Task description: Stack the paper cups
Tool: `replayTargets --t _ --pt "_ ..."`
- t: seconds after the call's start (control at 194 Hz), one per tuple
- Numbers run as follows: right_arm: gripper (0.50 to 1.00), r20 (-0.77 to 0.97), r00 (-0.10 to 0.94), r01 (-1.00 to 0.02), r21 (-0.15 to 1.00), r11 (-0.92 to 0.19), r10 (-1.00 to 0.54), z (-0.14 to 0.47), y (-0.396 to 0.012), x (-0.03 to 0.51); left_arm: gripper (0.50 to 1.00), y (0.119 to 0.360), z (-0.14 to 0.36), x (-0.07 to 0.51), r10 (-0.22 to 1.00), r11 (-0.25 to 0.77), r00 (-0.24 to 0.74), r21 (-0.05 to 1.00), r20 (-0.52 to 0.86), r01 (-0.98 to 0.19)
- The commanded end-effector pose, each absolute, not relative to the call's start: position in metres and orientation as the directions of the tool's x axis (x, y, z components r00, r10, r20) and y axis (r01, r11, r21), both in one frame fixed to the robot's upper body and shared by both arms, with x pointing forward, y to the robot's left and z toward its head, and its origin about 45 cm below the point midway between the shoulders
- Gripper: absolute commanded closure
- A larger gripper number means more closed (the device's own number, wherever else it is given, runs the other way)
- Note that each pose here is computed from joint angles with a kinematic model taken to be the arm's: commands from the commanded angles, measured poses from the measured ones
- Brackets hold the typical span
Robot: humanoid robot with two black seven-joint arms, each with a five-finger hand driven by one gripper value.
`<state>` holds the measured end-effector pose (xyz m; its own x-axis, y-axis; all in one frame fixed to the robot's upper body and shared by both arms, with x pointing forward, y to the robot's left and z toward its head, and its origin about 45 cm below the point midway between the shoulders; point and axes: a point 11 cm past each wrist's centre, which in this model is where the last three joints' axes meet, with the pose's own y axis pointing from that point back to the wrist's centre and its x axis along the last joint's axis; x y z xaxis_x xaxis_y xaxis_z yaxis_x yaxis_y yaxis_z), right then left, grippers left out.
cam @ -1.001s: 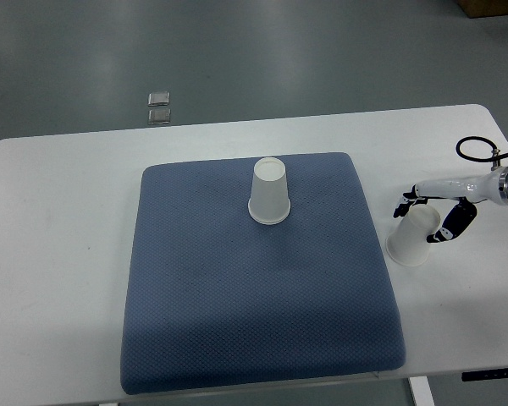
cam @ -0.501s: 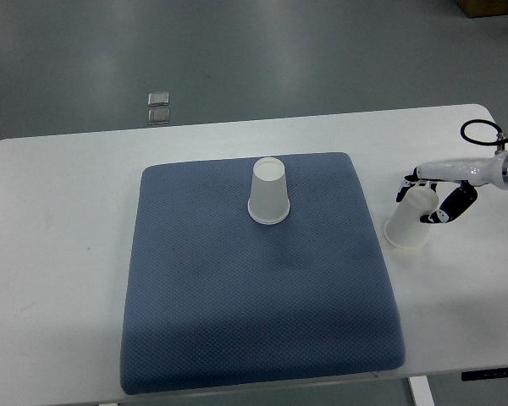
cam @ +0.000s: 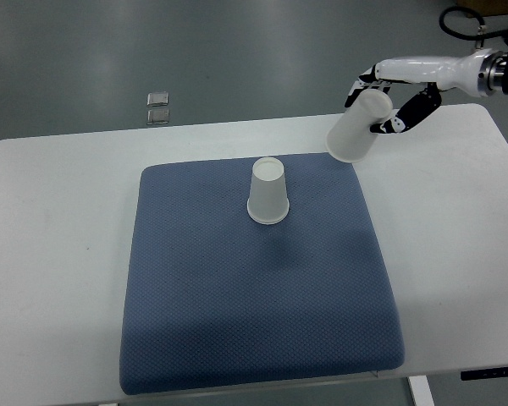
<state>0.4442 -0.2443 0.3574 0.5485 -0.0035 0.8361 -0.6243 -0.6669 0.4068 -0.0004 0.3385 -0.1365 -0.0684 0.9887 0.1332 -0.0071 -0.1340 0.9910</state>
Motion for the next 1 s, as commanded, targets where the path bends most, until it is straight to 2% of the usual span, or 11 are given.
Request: replayTargets --t 0.0,0.387,0.996 --pt "0.959 0.828 0.56 -0.581 0.413 -0.702 0.024 0.366 -0.219 0.444 0.5 0.339 -0.137 0.0 0.989 -0.134 -0.069 0.991 0.134 -0.006" --pt "0.955 0.832 0.548 -0.503 0.414 -0.759 0.091 0.368 -0.156 0.441 0.5 0.339 -0.137 0.0 0.989 -0.135 -0.068 0.991 0.134 -0.008" --pt "0.944 0.823 0.533 -0.486 0.488 -0.725 0.197 0.353 -0.14 0.44 0.5 0.338 -0.137 0.0 0.989 -0.133 -0.068 0.991 0.132 -0.006"
